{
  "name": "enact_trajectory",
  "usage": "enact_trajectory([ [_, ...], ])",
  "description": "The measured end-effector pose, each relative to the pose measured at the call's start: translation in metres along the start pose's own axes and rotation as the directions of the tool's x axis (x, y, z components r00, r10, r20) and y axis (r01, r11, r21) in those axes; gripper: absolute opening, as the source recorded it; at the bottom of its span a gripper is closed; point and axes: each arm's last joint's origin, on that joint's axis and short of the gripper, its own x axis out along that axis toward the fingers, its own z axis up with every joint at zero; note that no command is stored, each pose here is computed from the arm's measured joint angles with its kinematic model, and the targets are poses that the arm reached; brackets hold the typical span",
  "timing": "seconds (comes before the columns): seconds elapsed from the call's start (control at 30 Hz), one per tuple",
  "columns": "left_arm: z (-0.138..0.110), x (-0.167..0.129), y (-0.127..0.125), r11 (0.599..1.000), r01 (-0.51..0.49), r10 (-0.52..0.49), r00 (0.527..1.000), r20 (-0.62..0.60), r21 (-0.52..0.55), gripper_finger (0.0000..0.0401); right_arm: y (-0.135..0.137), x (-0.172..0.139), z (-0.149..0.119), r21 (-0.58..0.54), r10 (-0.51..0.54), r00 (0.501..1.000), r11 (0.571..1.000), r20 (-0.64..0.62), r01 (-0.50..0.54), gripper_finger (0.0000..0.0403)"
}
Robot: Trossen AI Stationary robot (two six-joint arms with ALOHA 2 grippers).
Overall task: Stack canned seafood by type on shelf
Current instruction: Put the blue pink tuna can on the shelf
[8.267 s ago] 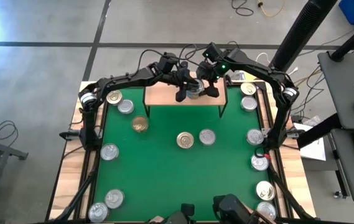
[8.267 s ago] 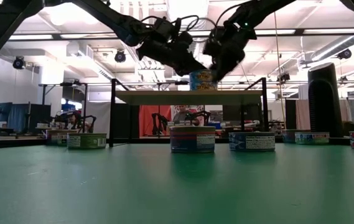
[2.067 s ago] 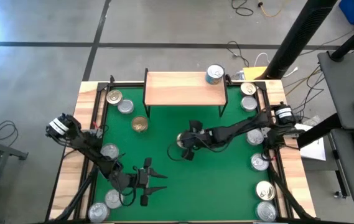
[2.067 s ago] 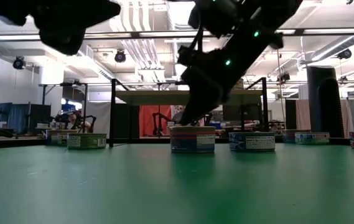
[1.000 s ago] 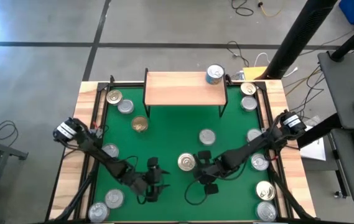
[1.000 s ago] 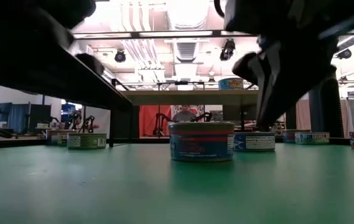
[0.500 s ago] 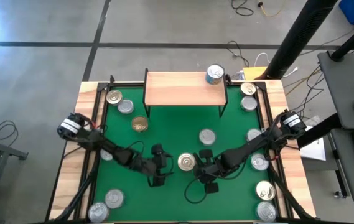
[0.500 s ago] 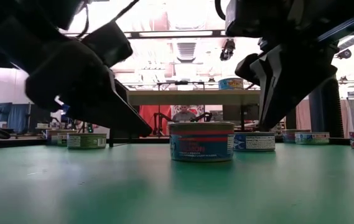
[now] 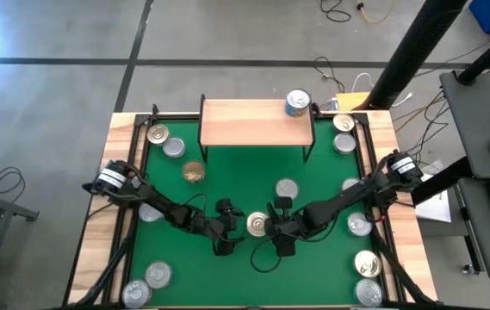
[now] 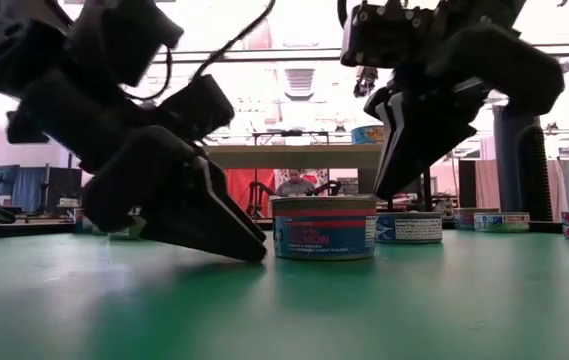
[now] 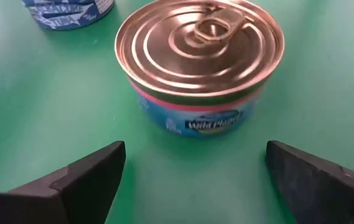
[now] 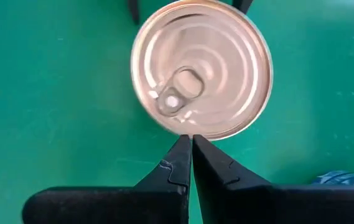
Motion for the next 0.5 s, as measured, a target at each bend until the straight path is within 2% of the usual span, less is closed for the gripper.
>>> enact_trajectory([
  [0.17,0.002,0.009,0.008,0.999,0.04,-0.04,0.999,0.005,0.012,0.0373,-0.008,0.004,-0.001,0.04,-0.009,1.0,0.999,-0.016,0.01,0.0009],
  [0.37,0.001,0.01,0.013,0.998,0.056,-0.056,0.998,-0.004,0.042,0.0373,-0.008,0.01,-0.014,0.055,0.061,0.994,0.997,-0.089,-0.056,0.0009],
  [0.5,0.004,0.013,0.016,0.994,0.095,-0.095,0.996,-0.007,0.048,0.0373,-0.011,0.014,-0.014,0.06,0.065,0.996,0.996,-0.06,-0.061,0.0009],
])
